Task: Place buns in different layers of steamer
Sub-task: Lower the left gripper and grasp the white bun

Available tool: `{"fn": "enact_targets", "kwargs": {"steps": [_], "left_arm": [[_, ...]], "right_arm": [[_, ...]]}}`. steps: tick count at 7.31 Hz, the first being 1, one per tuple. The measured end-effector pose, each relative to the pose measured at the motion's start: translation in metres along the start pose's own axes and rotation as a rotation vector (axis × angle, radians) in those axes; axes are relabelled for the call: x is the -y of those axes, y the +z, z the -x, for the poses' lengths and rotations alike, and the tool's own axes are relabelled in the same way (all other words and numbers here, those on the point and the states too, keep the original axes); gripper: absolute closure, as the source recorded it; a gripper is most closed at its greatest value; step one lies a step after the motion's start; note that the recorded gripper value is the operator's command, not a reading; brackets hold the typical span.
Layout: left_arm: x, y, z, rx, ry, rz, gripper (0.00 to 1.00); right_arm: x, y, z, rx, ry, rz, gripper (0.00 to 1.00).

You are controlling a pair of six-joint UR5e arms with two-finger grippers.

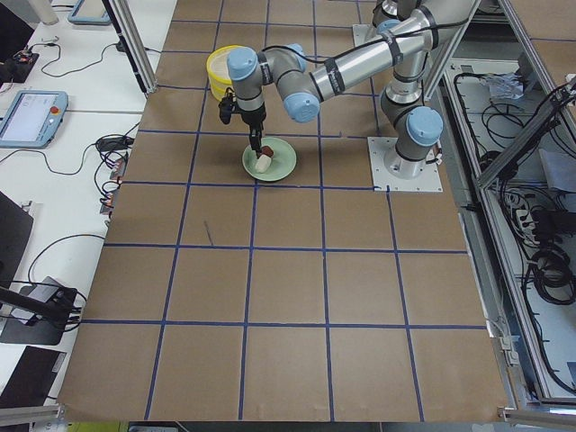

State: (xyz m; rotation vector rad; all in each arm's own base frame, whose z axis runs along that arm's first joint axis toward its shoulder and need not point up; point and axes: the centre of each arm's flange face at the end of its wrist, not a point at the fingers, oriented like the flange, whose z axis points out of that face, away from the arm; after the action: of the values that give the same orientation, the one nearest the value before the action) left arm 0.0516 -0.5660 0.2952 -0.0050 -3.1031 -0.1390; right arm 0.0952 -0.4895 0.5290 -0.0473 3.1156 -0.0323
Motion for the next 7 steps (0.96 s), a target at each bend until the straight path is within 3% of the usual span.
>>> {"fn": "enact_targets", "kwargs": {"steps": [3,5,6,7], "left_arm": [[0.014,0.053,0.003,-0.029,-0.005,0.042,0.03],[0.005,0.074,-0.001,-0.053,-0.007,0.072,0.14],[0.003,0.078,-0.002,-0.059,-0.008,0.071,0.22],[0.001,0.082,-0.004,-0.065,-0.007,0.071,0.53]], "right_arm": [[-0.001,0.004,0.000,0.002,0.000,0.008,0.00],[0.000,0.003,0.002,0.003,0.012,0.001,0.00],[0.008,0.008,0.010,0.002,0.041,-0.017,0.00],[0.027,0.025,0.032,-0.008,0.068,-0.041,0.00]]}}
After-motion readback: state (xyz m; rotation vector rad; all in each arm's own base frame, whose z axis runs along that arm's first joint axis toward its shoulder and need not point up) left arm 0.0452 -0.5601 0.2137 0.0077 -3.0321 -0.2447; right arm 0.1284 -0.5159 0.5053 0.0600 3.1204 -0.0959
